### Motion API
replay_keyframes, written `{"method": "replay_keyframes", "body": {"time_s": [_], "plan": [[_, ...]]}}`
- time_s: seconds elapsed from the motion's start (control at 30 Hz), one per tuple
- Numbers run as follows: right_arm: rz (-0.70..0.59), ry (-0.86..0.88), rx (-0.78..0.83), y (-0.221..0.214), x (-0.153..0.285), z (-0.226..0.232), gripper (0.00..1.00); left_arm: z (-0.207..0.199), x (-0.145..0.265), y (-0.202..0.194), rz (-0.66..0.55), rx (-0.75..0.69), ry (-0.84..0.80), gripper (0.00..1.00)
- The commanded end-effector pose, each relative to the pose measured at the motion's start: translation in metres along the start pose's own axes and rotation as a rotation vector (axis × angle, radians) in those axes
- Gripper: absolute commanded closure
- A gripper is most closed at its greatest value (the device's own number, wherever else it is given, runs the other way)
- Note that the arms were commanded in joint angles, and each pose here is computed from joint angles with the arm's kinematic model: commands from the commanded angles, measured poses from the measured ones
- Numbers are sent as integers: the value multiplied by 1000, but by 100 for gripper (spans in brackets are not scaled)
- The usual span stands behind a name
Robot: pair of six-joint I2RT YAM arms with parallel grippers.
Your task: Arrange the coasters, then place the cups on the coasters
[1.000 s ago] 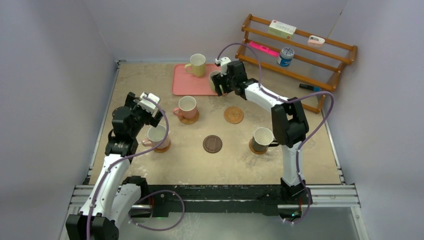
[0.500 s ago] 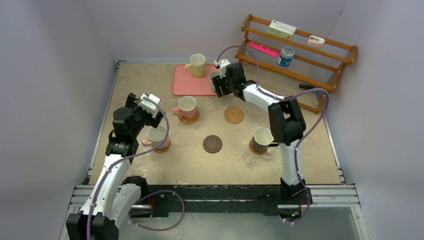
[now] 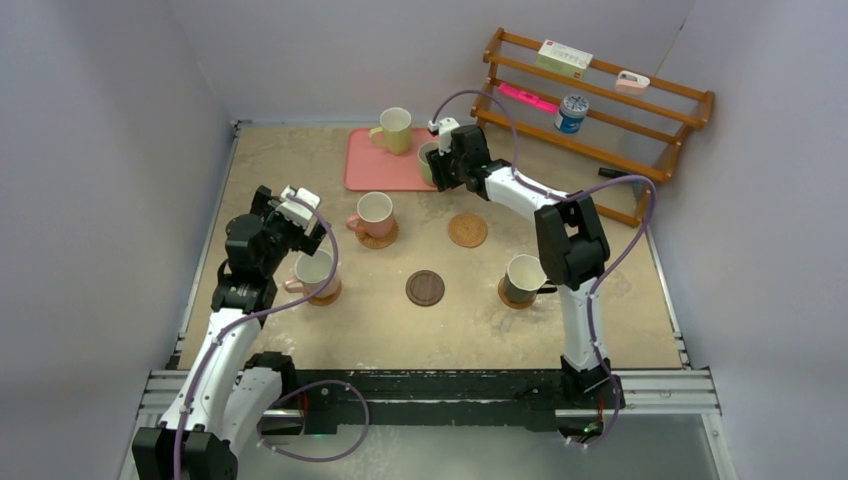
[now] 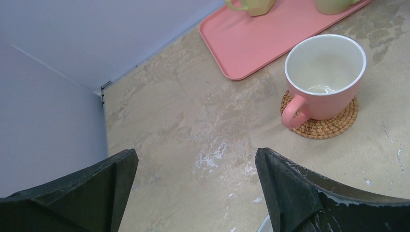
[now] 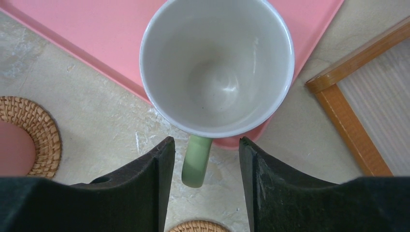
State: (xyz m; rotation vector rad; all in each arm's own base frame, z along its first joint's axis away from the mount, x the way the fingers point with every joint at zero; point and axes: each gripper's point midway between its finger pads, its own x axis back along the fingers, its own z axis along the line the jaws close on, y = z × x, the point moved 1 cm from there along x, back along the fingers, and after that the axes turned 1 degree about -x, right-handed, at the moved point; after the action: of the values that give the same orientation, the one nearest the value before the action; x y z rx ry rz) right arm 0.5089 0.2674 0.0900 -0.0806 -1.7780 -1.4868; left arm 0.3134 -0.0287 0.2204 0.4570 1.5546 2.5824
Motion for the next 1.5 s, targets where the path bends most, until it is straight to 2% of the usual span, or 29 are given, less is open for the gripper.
{"method": "replay_keyframes", "body": {"time_s": [0.0,0.37,0.47,0.57,0.7,1.17,1.47], "plan": [[-57,11,7,26,1,5,48,6,-1,4,-22,7,30,0],[-44,5,14,28,-4,4,59,5,-1,3,-22,7,26,0],[-37,5,17,25,-6,4,65,5,-1,4,-23,6,26,0],[-40,2,21,27,-5,4,76,5,-1,4,-23,7,25,0],[-55,1,31,36,1,3,100,5,-1,4,-23,5,26,0],[-153,13,120,69,45,5,100,8,-1,4,-20,11,45,0],[-227,43,168,92,87,6,100,6,-3,2,-16,12,31,0]]}}
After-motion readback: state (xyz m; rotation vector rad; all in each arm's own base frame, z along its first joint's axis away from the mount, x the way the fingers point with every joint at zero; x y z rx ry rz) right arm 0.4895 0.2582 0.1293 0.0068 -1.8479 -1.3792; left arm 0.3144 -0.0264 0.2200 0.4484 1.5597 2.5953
